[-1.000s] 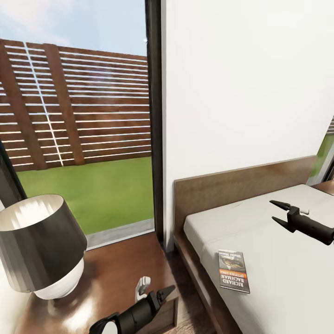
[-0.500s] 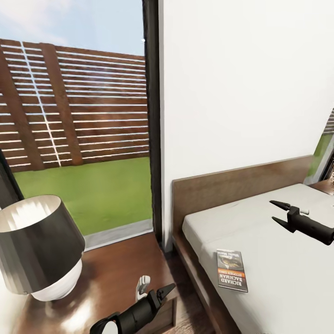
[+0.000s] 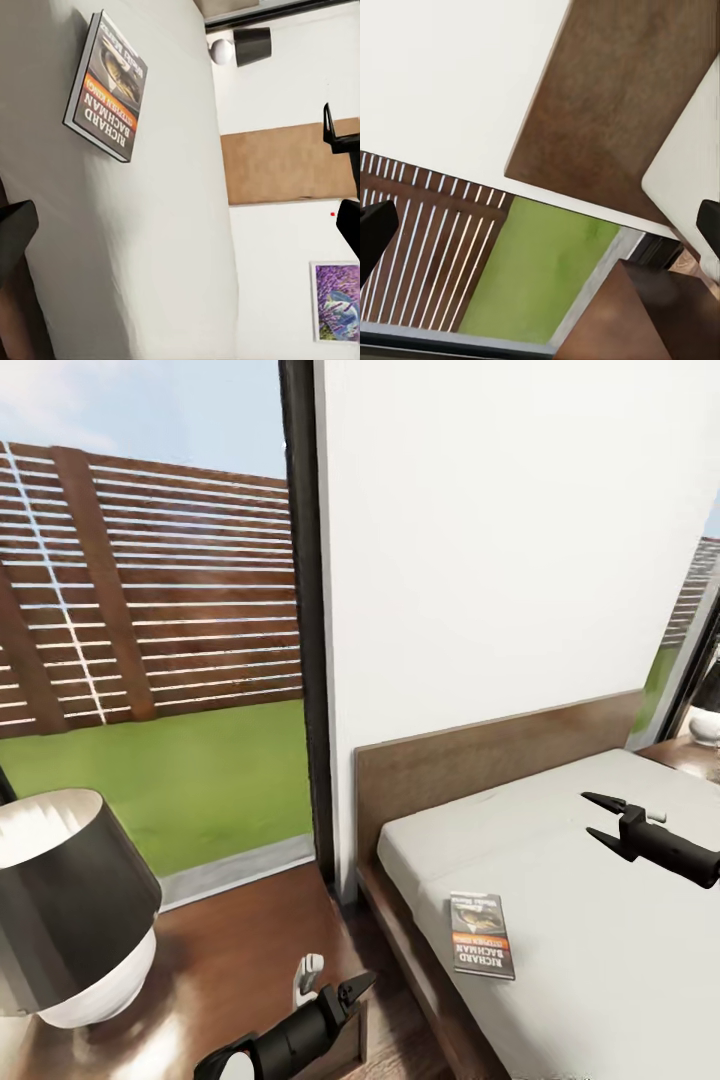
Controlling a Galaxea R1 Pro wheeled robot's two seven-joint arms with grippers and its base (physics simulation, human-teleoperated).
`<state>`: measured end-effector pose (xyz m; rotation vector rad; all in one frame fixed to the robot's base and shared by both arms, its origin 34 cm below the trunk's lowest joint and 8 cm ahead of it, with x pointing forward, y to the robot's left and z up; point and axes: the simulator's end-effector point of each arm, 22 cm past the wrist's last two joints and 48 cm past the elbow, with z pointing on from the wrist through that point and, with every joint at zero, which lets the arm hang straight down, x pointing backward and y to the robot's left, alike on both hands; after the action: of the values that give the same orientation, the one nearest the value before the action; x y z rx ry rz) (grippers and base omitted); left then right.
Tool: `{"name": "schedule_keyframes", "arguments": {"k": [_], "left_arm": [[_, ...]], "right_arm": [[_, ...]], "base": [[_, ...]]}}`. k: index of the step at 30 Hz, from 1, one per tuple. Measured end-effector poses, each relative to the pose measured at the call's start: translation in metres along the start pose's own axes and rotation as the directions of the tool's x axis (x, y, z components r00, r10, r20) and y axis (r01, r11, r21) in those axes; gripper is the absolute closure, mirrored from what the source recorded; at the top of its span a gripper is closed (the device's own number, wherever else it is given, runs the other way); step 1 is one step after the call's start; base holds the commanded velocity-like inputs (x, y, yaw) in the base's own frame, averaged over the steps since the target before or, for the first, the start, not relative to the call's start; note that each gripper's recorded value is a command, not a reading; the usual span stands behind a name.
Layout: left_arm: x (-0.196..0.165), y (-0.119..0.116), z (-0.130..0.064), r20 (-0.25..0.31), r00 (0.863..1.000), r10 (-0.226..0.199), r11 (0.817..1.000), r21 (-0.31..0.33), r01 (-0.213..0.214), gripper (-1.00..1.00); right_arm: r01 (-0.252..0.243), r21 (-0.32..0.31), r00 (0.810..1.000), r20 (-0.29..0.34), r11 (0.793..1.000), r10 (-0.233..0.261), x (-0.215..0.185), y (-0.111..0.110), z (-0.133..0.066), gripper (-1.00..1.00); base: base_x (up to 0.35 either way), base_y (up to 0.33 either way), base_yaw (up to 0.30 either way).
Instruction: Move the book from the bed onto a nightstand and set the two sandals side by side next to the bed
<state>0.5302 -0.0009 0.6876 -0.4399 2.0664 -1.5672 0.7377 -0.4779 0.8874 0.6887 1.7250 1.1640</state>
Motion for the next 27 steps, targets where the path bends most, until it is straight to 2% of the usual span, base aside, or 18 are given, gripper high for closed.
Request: {"name": "schedule_keyframes", "arguments": {"k": [14, 22, 27], "left_arm": [[0.0, 0.001, -0.001, 0.0, 1.0, 0.002, 1.0, -0.004, -0.002, -1.0], [0.004, 0.015, -0.003, -0.005, 1.0, -0.018, 0.999, -0.03, 0.018, -1.0], [0.0, 0.018, -0.003, 0.021, 1.0, -0.008, 0.999, -0.035, 0.009, -1.0]], "right_arm": [[0.0, 0.001, 1.0, 0.0, 1.0, 0.0, 0.0, 0.0, 0.0, -1.0], [0.0, 0.001, 1.0, 0.0, 1.0, 0.0, 0.0, 0.0, 0.0, -1.0], [0.0, 0.001, 1.0, 0.0, 1.0, 0.0, 0.0, 0.0, 0.0, -1.0]], "base": [[0.0, 0.0, -0.018], [0.0, 0.0, -0.001], [0.0, 0.0, 0.0]]}}
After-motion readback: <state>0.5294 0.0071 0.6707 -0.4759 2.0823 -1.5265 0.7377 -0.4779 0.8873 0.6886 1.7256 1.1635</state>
